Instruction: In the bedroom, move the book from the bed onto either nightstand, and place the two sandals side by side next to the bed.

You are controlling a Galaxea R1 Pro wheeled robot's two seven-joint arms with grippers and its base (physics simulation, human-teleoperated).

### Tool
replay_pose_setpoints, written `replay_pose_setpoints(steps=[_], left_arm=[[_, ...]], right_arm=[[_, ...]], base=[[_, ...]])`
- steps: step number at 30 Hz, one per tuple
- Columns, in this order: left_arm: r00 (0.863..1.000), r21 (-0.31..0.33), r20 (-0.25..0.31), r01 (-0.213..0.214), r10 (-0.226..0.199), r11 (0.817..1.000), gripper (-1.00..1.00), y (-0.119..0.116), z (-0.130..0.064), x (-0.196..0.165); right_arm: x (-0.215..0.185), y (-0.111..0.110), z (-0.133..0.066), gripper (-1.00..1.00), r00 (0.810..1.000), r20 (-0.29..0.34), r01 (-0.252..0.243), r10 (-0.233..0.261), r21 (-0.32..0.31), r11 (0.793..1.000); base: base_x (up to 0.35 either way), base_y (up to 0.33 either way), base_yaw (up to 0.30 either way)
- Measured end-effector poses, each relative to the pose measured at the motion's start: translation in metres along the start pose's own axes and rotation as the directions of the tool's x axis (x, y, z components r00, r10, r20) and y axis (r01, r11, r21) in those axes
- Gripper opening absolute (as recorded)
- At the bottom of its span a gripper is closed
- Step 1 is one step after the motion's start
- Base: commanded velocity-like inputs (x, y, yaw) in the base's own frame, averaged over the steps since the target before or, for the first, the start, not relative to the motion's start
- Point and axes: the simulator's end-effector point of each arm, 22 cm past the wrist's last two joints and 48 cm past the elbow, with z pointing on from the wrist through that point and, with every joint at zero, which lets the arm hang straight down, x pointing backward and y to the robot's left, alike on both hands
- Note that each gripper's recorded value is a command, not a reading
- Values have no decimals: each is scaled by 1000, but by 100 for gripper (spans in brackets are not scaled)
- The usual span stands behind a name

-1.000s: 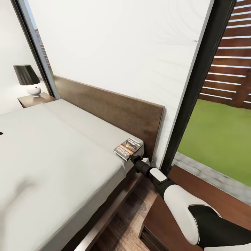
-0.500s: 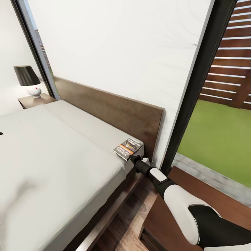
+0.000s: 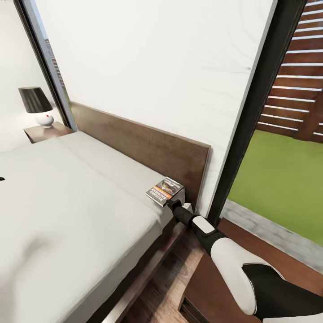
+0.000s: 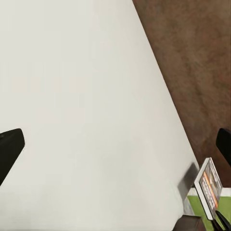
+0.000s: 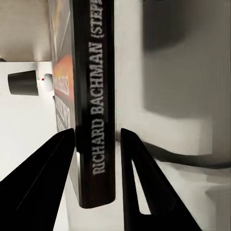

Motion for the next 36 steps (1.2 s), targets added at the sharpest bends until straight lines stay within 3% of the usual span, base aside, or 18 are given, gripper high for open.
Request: replay_pose_setpoints(steps=[25, 36], left_arm=[[999, -41, -16, 45, -46, 998, 100, -16, -15, -22], [997, -35, -33, 73, -74, 997, 100, -30, -10, -24]], right_arm=[[-7, 54, -11, -100, 1000, -9, -6, 6, -6, 1000], [-12, 83, -16, -100, 1000, -3, 0, 0, -30, 1000]], base=[[0, 0, 0], [0, 0, 0]])
